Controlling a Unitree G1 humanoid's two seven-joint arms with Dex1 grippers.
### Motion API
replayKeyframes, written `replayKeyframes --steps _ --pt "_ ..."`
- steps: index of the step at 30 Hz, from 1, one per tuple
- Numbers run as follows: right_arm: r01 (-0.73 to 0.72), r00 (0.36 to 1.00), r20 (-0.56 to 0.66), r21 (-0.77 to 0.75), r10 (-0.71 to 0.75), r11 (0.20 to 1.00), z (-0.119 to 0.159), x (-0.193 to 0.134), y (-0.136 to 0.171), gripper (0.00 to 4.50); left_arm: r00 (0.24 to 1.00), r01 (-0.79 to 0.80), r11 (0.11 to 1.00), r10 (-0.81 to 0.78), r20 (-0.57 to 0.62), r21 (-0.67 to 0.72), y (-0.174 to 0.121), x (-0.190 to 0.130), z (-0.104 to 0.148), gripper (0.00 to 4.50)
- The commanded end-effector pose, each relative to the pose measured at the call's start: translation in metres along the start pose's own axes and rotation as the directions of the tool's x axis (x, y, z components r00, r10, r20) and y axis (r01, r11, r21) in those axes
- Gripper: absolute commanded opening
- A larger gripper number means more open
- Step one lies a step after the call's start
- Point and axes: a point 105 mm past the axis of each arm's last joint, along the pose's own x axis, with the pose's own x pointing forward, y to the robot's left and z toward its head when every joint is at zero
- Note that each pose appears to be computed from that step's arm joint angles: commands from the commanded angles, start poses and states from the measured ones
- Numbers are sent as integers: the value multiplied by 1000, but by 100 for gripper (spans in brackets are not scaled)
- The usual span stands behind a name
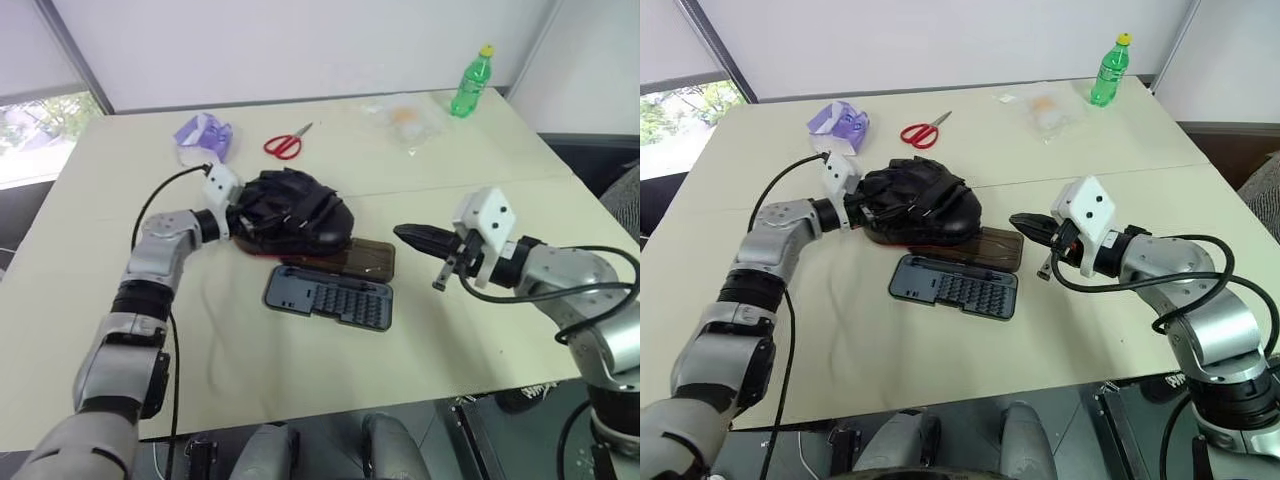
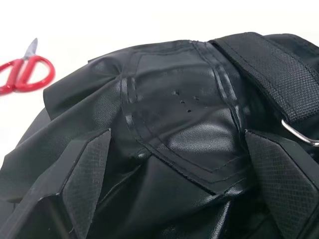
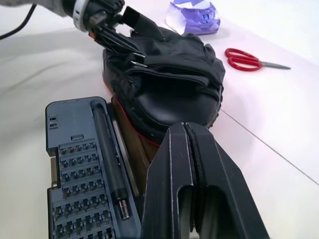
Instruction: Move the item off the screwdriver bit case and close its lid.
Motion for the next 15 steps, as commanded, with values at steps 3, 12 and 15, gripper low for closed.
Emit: replayKeyframes --steps 3,12,15 --pt "34 999 38 -48 -32 998 14 -6 -4 0 994 -41 998 37 -105 -39 4 -5 -33 178" --pt "41 998 41 -59 -39 997 15 -5 -6 0 991 -128 982 120 -65 -138 15 -15 -28 5" --pt "32 999 44 -58 -29 998 15 -3 -5 0 983 -186 967 184 -26 -172 22 -23 -22 5"
